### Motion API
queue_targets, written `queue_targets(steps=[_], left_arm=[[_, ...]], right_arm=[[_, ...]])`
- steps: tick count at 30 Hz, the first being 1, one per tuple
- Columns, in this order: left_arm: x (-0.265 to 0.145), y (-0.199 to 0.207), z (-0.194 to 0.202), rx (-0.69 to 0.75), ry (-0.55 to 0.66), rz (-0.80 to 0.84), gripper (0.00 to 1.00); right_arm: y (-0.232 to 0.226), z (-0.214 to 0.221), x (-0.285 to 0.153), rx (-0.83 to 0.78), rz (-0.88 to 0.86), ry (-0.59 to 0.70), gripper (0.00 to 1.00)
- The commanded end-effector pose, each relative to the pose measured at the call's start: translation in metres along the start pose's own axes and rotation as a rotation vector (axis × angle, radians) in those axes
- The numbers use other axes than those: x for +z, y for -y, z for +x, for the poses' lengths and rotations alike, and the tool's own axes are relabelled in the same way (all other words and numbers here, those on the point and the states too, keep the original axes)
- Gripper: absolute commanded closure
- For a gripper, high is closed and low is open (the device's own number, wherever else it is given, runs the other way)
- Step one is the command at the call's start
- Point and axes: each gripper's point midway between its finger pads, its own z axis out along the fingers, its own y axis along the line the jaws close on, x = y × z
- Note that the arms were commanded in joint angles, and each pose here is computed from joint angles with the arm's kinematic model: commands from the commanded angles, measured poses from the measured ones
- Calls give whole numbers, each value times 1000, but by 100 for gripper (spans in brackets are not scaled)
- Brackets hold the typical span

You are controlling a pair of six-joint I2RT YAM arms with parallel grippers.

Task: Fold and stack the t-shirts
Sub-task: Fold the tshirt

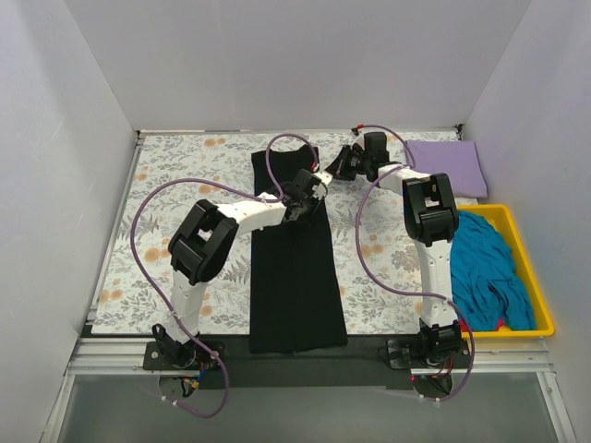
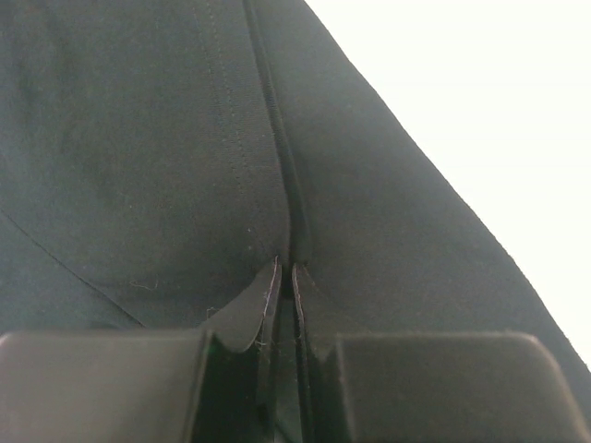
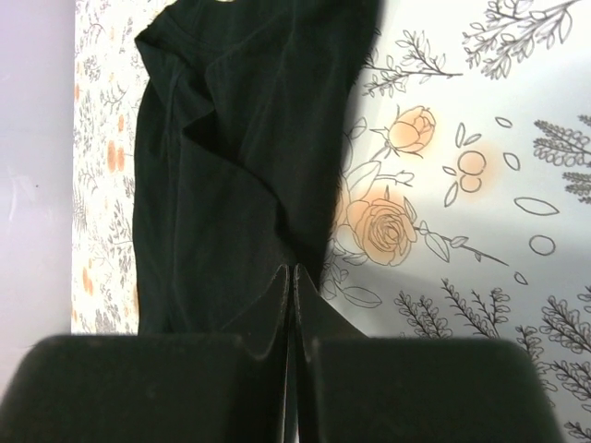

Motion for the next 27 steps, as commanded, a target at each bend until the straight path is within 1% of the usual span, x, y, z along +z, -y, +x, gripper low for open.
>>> queue_targets(steps=[1, 5, 12, 16, 21, 27], left_arm=[[-17, -12, -16, -90, 46, -27, 99], [-19, -16, -16, -217, 58, 1, 99], [-27, -22, -14, -386, 82, 31, 99], [-32, -26, -13, -463, 89, 49, 99], [-42, -29, -20, -516, 121, 71, 99], [-53, -51, -31, -618, 162, 69, 99]], right_arm=[[-47, -38, -9, -109, -86, 87, 99], [-56, -42, -7, -124, -99, 96, 99], [-65, -43, -1, -124, -118, 94, 99], [-70, -43, 2, -124, -133, 93, 99], [-77, -45, 6, -124, -147, 96, 99], [-82, -46, 12, -123, -162, 95, 99]])
